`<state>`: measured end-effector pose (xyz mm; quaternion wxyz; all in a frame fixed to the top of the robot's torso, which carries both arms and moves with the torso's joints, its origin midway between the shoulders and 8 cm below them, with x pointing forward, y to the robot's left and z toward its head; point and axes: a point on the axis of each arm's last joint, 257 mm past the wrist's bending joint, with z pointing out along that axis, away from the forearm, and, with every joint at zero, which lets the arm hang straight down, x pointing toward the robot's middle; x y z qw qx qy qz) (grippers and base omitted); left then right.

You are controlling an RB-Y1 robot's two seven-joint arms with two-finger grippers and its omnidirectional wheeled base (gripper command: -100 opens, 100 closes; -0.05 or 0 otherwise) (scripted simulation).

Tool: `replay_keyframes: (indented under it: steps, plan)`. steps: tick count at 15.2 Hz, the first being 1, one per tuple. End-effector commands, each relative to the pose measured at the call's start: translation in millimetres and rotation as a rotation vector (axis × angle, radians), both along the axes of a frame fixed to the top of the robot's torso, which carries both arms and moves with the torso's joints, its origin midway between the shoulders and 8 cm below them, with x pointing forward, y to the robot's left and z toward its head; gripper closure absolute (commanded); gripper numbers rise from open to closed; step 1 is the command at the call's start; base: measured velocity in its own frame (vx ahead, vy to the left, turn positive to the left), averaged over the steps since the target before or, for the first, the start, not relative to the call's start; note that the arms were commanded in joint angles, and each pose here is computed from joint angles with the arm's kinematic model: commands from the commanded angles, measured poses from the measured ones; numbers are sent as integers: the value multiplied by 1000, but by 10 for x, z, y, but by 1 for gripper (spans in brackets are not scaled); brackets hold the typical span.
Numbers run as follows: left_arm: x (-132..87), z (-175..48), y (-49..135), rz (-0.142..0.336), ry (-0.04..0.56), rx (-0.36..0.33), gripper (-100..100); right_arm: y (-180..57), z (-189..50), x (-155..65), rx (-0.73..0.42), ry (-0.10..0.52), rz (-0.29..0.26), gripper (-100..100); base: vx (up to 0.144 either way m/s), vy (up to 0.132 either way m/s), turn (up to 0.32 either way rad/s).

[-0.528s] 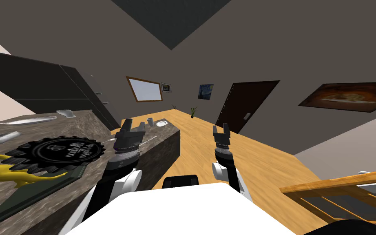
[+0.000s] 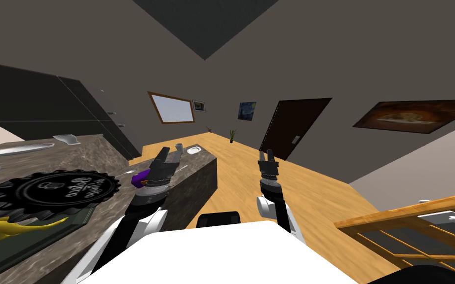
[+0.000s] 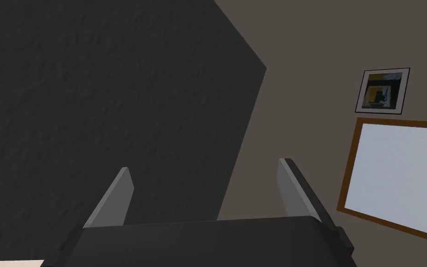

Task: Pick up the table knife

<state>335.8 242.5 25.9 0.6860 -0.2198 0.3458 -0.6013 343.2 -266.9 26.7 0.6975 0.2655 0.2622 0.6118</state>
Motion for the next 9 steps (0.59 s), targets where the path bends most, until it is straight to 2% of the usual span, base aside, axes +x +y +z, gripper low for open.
replay_keyframes:
  steps: [1, 4, 5, 6, 7, 9]
  plan:
    - [48, -151, -17, -13, 35, 50, -100, 0, 0, 0, 0, 0, 0, 0, 30, 13, -83]
    - [77, -280, -48, -31, 65, 103, -100, 0, 0, 0, 0, 0, 0, 0, 30, 13, -67]
    - [107, -409, -47, -36, 93, 135, -100, 0, 0, 0, 0, 0, 0, 0, 36, 19, -90]
    - [105, -417, -62, -43, 96, 150, -100, 0, 0, 0, 0, 0, 0, 0, 31, 20, -74]
    - [132, -557, -50, -46, 126, 180, -100, 0, 0, 0, 0, 0, 0, 0, 35, 17, -84]
    - [130, -567, -67, -56, 129, 200, -100, 0, 0, 0, 0, 0, 0, 0, 31, 13, -53]
